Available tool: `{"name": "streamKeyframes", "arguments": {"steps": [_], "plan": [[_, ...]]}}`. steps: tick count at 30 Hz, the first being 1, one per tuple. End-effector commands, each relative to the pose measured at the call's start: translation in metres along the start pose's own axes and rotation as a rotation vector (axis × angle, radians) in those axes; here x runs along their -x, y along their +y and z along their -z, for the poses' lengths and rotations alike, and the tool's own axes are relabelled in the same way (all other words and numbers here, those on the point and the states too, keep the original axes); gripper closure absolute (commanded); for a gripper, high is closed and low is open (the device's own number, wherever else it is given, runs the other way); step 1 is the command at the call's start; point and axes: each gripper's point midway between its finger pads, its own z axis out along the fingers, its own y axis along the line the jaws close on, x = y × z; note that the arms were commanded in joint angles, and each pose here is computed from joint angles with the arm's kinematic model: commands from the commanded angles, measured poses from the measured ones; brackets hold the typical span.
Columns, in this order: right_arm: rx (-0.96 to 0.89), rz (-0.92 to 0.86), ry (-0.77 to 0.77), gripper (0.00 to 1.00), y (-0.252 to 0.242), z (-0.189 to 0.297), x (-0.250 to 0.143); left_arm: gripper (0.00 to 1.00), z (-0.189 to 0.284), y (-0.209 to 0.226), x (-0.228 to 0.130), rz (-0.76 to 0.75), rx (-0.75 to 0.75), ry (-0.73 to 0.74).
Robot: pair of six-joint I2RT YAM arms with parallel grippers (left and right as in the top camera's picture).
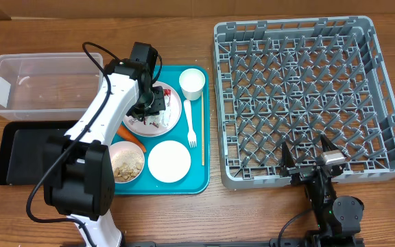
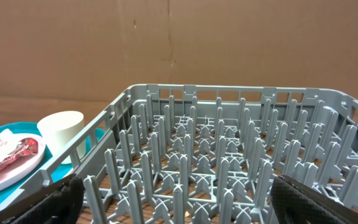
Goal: Sort waste into correct bins and load items into the dishwasher rack
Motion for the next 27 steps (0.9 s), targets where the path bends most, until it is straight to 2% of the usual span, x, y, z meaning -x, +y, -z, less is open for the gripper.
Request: {"name": "streamKeyframes", "arguments": {"steps": [1,5,14,15,16,17,19,21,22,23,25,27], "plan": [[0.002,-0.004,0.000,0.00,0.000,0.000,-0.003,0.96,0.002,0.002,0.002,0.004,0.008,-0.014],[0.002,-0.004,0.000,0.00,0.000,0.000,-0.003,0.96,0.008,0.001,0.007,0.004,0.003,-0.027],[0.002,-0.004,0.000,0.00,0.000,0.000,-0.003,0.92,0.063,-0.010,0.028,0.004,-0.025,-0.076],[0.002,-0.004,0.000,0.00,0.000,0.000,-0.003,0.91,0.064,-0.010,0.029,0.004,-0.025,-0.077],[0.002,-0.004,0.000,0.00,0.000,0.000,-0.003,0.83,0.064,-0.010,0.028,0.004,-0.025,-0.076],[0.002,-0.004,0.000,0.00,0.000,0.000,-0.003,0.80,0.063,-0.009,0.027,0.004,-0.023,-0.072],[0.002,-0.004,0.000,0.00,0.000,0.000,-0.003,0.79,0.062,-0.009,0.026,0.004,-0.022,-0.068],[0.002,-0.004,0.000,0.00,0.000,0.000,-0.003,0.70,0.062,-0.009,0.026,0.004,-0.021,-0.065],[0.002,-0.003,0.000,0.00,0.000,0.000,-0.003,0.70,0.062,-0.009,0.026,0.004,-0.021,-0.065],[0.002,-0.004,0.000,0.00,0.000,0.000,-0.003,0.74,0.062,-0.009,0.026,0.004,-0.021,-0.065],[0.002,-0.004,0.000,0.00,0.000,0.000,-0.003,0.94,0.062,-0.009,0.026,0.004,-0.021,-0.066],[0.002,-0.004,0.000,0.00,0.000,0.000,-0.003,0.96,0.062,-0.009,0.027,0.004,-0.022,-0.070]]}}
